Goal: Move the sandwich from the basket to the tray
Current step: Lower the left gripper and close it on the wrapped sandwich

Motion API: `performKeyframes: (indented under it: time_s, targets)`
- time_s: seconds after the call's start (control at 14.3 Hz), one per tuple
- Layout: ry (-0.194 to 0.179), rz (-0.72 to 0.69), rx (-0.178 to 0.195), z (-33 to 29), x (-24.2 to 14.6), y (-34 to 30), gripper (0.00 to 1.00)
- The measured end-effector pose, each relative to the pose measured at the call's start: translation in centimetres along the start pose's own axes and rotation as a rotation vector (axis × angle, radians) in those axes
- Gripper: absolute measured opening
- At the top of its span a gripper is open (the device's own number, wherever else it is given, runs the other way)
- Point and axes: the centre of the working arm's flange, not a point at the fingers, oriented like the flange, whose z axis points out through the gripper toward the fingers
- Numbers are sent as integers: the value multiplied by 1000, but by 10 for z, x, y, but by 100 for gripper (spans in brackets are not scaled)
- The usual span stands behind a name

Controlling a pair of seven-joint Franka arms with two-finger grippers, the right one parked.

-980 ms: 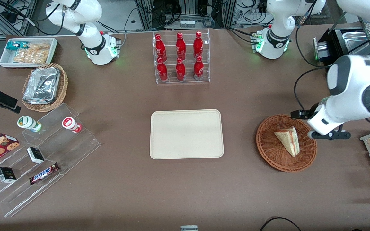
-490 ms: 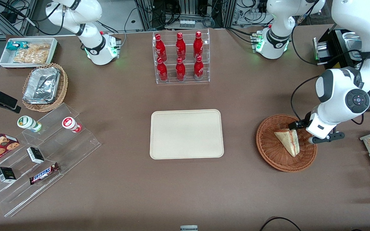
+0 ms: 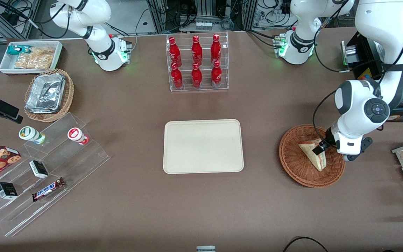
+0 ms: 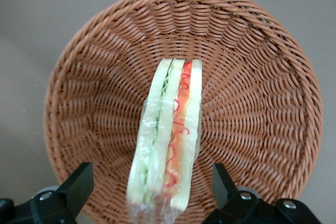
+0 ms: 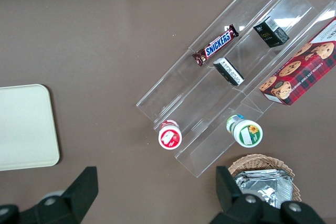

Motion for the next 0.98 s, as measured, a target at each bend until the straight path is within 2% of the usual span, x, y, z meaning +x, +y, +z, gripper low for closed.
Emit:
performKeyframes:
  time_s: [0.49, 0.63, 0.77, 0.91, 0.98]
  targets:
    - [-23, -26, 17, 30, -2, 1, 97]
    - [-27, -38, 20, 32, -6, 5, 80]
    - [-28, -28, 20, 33, -13, 13, 56]
    - [-39, 35, 33, 26, -13, 18, 38]
    - [-54, 97, 47, 19, -10, 21, 34]
